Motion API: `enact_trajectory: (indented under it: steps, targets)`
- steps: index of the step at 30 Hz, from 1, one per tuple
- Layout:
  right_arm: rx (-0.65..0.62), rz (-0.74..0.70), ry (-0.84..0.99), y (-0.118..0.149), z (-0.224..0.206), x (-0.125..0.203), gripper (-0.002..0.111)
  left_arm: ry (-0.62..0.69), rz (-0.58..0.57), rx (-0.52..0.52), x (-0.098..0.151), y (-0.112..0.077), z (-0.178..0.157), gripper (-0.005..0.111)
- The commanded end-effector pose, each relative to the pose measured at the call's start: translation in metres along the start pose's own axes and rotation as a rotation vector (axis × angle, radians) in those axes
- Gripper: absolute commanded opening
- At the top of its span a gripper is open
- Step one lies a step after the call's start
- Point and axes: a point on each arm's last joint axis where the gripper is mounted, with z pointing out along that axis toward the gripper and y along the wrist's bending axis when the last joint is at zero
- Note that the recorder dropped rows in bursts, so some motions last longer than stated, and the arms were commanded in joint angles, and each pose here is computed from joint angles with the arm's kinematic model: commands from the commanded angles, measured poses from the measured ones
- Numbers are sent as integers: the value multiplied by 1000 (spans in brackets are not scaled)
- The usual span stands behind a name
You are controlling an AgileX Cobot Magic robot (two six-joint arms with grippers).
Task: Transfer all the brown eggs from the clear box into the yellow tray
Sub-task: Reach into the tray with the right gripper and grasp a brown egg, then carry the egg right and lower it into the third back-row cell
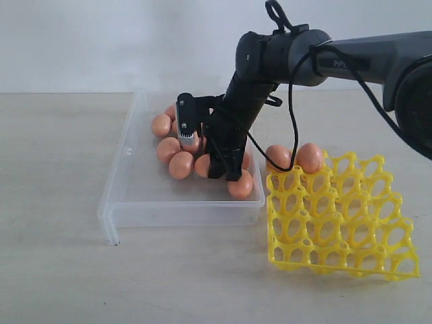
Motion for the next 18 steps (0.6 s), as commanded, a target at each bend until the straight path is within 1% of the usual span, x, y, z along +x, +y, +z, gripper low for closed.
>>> enact_trajectory:
  steps: [1,5,6,7,9,11,16,18]
  targets:
    - [-14,8,2,0,6,5,46,1,-1,-3,1,0,0,4]
    - [-5,11,1,-1,8,5,45,1,-1,-3,1,0,0,4]
    - [-1,13,-2,-1,8,5,41,1,-1,-3,1,0,0,4]
    - [1,25,-6,-1,8,5,35,1,-1,-3,1,0,0,4]
    - [-3,77,-26,-1,8,3,17,1,-1,-3,1,0,0,4]
    - [3,175,-67,-2,3,-2,-1,1,-1,-3,1,0,0,4]
    - [48,500,-170,-9,-22,-16,0,1,-1,-3,1,0,0,4]
    - [58,589,-184,-10,-37,-20,0,1,-1,-3,1,0,0,4]
